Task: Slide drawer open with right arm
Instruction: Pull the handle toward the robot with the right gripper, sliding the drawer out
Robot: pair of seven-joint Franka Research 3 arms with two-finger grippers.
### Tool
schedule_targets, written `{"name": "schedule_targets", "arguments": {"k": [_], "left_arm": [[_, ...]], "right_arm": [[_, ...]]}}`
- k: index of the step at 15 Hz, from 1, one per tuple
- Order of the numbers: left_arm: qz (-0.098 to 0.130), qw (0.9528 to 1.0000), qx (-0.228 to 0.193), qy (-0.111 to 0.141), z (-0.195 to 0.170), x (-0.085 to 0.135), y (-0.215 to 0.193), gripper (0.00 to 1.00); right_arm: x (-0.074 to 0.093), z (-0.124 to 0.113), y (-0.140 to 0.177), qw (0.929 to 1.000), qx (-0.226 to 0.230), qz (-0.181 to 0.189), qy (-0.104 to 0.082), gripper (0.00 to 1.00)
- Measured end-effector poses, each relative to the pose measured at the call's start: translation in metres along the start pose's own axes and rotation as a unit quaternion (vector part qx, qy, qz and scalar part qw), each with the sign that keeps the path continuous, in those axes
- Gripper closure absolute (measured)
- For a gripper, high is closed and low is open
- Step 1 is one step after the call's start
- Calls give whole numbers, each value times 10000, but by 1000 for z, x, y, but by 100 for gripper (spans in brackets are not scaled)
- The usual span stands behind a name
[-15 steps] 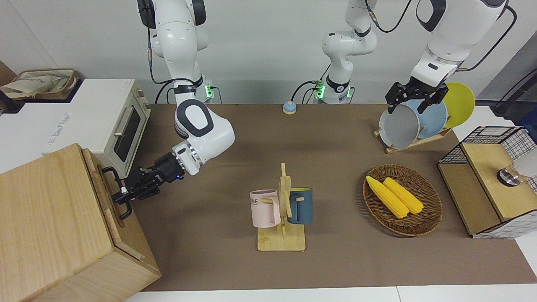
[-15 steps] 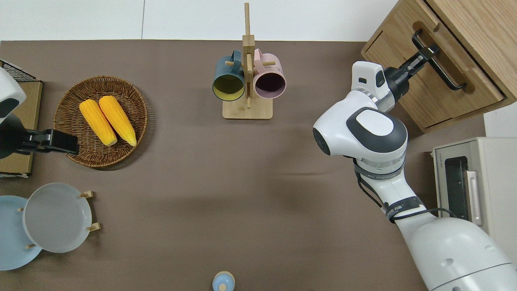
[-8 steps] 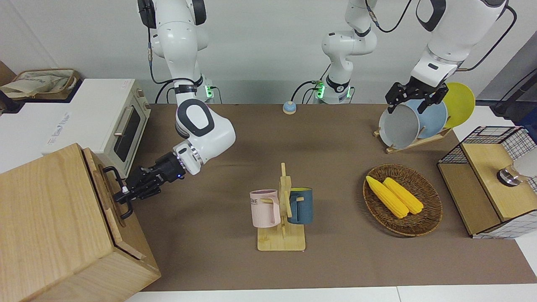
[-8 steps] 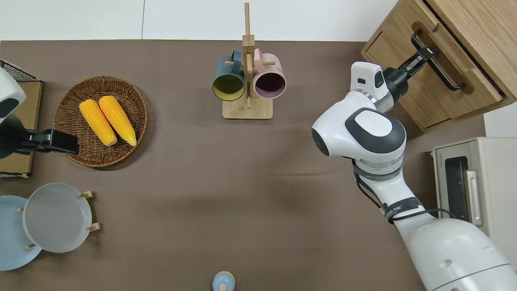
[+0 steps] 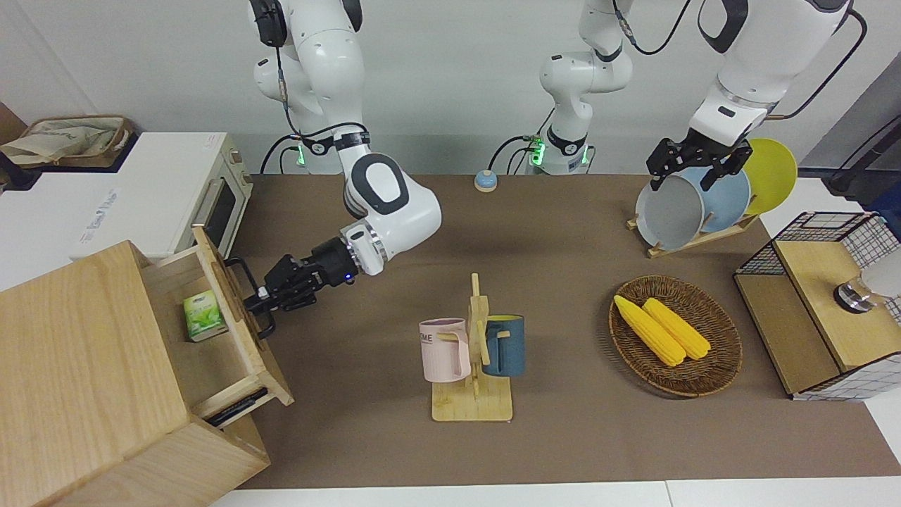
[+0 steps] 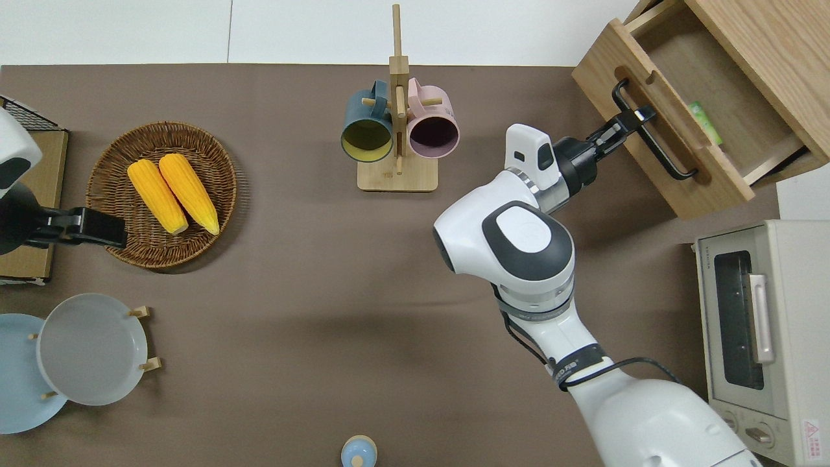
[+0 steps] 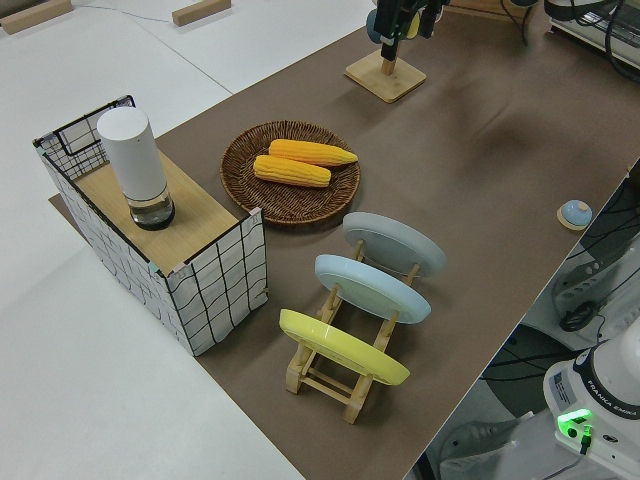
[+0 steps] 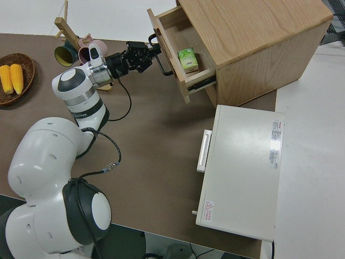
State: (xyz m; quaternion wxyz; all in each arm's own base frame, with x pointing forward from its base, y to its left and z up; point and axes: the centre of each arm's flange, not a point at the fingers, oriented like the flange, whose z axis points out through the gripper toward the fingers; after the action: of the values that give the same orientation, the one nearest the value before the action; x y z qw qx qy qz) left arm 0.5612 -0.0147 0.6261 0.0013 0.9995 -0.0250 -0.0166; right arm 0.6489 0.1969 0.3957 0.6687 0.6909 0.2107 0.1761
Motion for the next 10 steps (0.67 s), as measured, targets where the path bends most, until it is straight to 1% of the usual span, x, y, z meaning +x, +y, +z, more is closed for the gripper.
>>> {"name": "schedule_targets", "arguments": {"k": [2, 4, 10], "left_arm": [[0, 10000, 0, 0, 0, 0, 0, 0], [0, 10000, 0, 0, 0, 0, 0, 0], [0, 10000, 0, 0, 0, 0, 0, 0]], "right_arm": [[1, -26, -1, 10000, 5, 1, -55, 82], [2, -46, -2, 10000, -9, -7, -62, 82], [2, -96, -5, 10000, 18, -38, -58, 82]]}}
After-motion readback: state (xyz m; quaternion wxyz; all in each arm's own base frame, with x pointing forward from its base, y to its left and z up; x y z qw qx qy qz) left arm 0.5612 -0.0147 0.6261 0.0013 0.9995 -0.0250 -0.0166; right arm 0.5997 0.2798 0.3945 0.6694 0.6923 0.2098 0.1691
